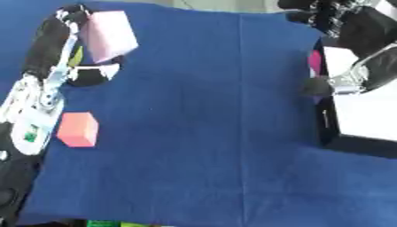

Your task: Pick up the objects with one hand, pass them to the other hand, and then place them into the box on the other side of the table.

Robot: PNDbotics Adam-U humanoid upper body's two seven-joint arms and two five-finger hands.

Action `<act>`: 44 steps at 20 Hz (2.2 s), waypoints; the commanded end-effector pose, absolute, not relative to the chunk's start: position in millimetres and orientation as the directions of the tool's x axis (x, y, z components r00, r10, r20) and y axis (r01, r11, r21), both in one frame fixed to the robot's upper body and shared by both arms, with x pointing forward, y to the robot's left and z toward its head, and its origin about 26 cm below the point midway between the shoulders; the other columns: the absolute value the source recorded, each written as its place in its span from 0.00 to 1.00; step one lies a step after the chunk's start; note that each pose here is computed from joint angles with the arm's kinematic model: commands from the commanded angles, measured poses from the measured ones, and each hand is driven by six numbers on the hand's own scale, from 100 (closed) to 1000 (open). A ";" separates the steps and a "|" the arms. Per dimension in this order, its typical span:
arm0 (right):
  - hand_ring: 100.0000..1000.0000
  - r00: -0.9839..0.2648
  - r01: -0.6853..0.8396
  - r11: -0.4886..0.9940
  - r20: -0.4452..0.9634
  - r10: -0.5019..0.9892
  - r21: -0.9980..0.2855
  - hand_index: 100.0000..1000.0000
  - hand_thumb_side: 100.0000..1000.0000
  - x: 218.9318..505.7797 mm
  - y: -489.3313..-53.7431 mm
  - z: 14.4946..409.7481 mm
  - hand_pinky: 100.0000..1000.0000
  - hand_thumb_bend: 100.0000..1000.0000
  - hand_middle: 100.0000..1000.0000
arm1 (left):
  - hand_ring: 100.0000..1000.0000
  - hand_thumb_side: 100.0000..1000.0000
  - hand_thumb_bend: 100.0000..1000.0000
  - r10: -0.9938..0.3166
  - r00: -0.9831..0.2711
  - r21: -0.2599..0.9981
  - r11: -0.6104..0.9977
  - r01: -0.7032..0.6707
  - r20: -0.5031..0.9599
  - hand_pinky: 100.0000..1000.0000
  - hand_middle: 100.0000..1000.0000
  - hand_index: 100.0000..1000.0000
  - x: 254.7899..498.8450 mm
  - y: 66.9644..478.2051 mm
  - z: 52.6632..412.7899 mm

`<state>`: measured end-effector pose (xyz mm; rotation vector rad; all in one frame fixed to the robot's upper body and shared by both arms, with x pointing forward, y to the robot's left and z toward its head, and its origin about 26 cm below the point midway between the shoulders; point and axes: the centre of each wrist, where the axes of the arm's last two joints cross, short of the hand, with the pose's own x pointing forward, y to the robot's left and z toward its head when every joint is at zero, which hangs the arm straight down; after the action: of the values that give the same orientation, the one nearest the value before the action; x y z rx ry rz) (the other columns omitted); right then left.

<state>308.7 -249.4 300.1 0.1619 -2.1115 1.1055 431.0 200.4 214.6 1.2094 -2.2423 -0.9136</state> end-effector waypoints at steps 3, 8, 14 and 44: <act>1.00 -0.726 -0.420 0.600 0.649 0.228 -0.681 1.00 0.08 303.8 -235.4 313.4 1.00 0.65 1.00 | 0.55 0.00 0.00 -0.858 -0.510 0.682 0.340 -0.648 -0.056 0.72 0.54 0.64 425.9 186.6 222.3; 1.00 -0.698 -0.402 0.628 0.667 0.261 -0.666 1.00 0.10 303.6 -222.4 317.1 1.00 0.64 1.00 | 0.55 0.00 0.03 -0.873 -0.475 0.648 0.298 -0.700 -0.112 0.71 0.54 0.64 421.2 170.9 223.3; 1.00 -0.656 -0.431 0.610 0.695 0.294 -0.665 1.00 0.16 304.3 -208.4 316.7 1.00 0.63 1.00 | 0.54 0.00 0.09 -0.884 -0.432 0.600 0.252 -0.759 -0.176 0.70 0.53 0.64 417.8 156.1 224.9; 1.00 -0.469 -0.413 0.698 0.793 0.388 -0.586 1.00 0.25 360.8 -186.9 302.3 1.00 0.64 1.00 | 0.49 0.00 0.18 -0.859 -0.375 0.353 0.250 -0.901 -0.349 0.67 0.47 0.66 400.6 87.5 227.1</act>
<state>360.3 -186.8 294.6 0.0483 -1.8118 0.9394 403.4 93.7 215.6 1.7796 -2.5086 -0.8550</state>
